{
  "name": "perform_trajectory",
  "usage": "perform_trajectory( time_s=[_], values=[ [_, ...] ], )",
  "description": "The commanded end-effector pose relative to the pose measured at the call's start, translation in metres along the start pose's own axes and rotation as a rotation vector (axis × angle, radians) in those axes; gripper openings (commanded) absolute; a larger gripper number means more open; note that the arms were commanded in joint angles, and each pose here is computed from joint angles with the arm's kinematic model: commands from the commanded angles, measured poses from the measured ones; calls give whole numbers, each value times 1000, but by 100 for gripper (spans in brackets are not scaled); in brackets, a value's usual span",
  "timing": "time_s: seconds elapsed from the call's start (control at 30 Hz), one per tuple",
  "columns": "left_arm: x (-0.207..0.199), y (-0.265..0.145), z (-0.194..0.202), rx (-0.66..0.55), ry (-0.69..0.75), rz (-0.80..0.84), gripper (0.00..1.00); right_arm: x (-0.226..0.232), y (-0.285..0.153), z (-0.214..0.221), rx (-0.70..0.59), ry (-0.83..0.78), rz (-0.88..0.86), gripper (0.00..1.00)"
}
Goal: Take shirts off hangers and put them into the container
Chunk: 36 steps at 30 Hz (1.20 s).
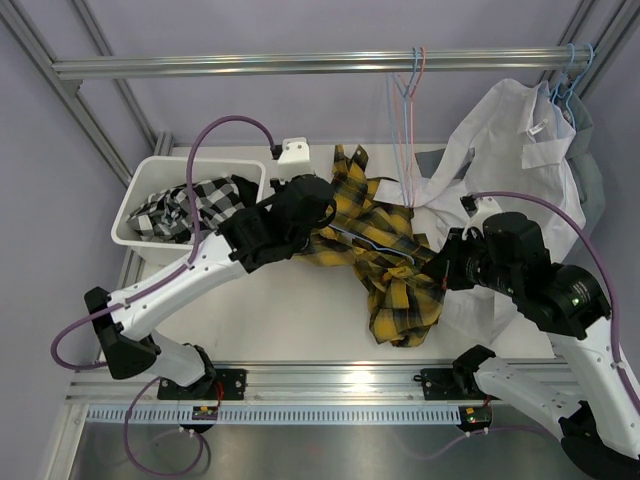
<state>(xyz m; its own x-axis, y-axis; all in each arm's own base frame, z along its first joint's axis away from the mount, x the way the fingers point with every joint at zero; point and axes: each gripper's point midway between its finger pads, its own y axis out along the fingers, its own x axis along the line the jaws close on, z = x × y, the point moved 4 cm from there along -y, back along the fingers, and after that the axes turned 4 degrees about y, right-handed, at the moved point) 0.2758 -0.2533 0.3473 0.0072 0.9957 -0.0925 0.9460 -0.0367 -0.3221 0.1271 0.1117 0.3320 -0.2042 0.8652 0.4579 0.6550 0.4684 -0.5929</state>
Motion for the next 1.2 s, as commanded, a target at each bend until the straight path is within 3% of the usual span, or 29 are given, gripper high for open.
perform_trajectory(
  time_s=[0.0, 0.2, 0.37, 0.53, 0.67, 0.7, 0.83, 1.03, 1.17],
  values=[
    [54, -12, -28, -98, -5, -133, 0, -24, -4, 8, -9, -15, 131, 0],
    [59, -23, -25, -116, 26, -41, 0, -23, 6, 6, 17, -38, 130, 0],
    [65, -35, -32, -134, -50, 13, 0, -25, 21, 10, 57, -68, 131, 0],
    [29, -46, -41, -118, -117, 270, 0, -19, 53, 36, 178, -64, 22, 0],
    [-9, -44, -35, -47, -176, 422, 0, -9, 66, 40, 182, -49, -65, 0],
    [-15, -43, -32, -31, -179, 443, 0, -8, 65, 39, 174, -51, -72, 3],
    [-25, -29, -20, 1, -163, 425, 0, -8, 47, 27, 126, -99, -53, 41],
    [-30, -13, -3, 31, -108, 379, 0, -19, -14, 11, 64, -181, 61, 56],
    [-36, -8, 2, 42, -97, 383, 0, -11, -47, -2, 9, -248, 26, 65]
  ],
)
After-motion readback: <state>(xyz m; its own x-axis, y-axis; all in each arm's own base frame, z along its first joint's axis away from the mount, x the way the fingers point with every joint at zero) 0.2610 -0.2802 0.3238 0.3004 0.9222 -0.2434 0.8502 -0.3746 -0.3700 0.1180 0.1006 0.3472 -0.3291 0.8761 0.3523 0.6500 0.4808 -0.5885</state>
